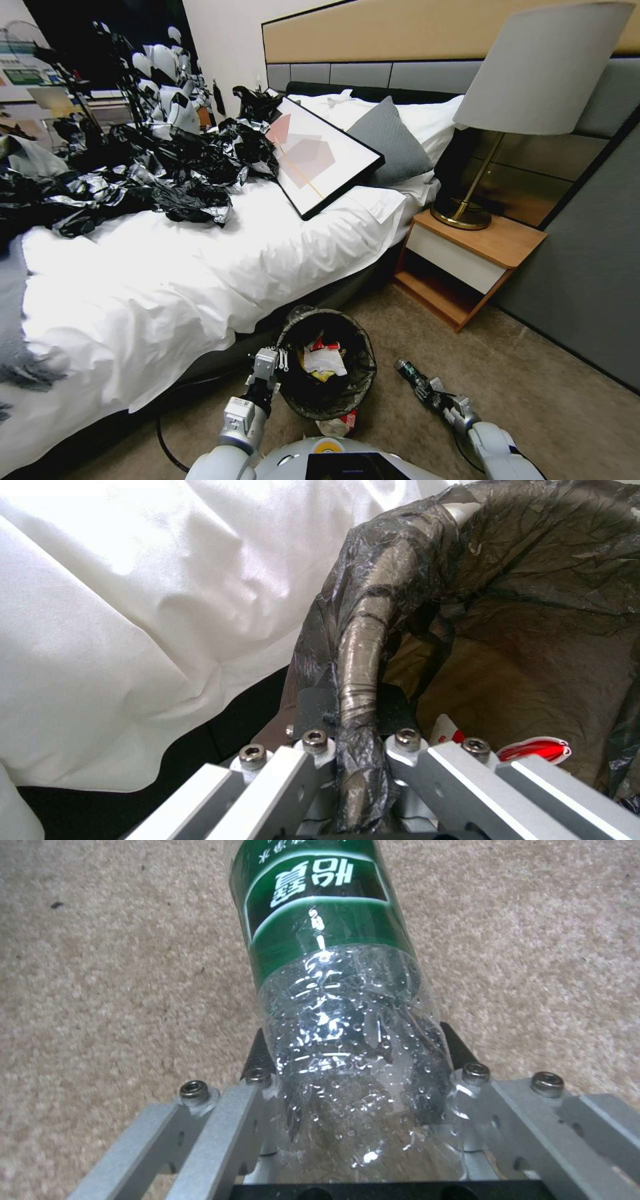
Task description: Pick up the trash bin, then pick up the garbage from the floor and place it into the trash bin.
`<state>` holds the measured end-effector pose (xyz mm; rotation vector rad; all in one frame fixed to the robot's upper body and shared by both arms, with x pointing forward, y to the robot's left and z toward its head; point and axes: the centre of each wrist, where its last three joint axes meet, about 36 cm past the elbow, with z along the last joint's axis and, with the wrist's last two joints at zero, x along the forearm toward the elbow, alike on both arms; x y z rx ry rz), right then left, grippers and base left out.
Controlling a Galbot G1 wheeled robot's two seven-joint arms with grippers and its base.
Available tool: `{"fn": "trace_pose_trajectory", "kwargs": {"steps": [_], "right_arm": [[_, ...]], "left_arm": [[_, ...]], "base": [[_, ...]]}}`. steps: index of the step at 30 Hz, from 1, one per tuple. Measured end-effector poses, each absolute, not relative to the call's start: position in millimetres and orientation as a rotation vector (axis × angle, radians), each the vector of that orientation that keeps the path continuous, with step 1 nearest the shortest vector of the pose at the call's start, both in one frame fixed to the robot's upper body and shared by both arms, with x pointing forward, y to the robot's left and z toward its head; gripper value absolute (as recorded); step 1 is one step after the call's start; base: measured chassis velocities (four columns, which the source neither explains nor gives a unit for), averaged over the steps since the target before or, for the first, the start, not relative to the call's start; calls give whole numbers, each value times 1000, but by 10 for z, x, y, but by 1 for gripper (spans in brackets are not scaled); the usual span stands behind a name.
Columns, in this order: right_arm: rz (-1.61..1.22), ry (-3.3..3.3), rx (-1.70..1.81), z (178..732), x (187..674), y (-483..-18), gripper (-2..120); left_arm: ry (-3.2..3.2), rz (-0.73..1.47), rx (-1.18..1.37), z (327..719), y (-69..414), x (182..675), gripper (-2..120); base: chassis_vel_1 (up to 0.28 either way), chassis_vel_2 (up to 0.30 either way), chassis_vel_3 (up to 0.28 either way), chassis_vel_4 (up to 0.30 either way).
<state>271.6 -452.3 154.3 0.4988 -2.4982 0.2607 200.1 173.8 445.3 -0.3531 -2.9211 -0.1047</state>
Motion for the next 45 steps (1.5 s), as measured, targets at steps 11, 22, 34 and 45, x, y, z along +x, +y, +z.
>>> {"fn": "trace_pose_trajectory", "kwargs": {"steps": [11, 22, 34, 45], "right_arm": [[175, -2849, 511, 2116, 2979, -4056, 28], [23, -3232, 932, 3690, 2956, -3079, 28], [-98, -3026, 1451, 4249, 2592, -2593, 28], [-18, -2846, 1568, 3931, 2436, -2445, 28]], "left_arm": [[-2919, -105, -350, 4443, 1742, 2006, 1], [-2918, -105, -350, 4441, 1741, 2023, 1], [-2911, -101, -358, 4414, 1727, 2027, 1], [-2910, -92, -369, 4408, 1702, 2030, 1]], "base": [[0, 0, 0, 0], [0, 0, 0, 0], [0, 0, 0, 0], [0, 0, 0, 0]]}}
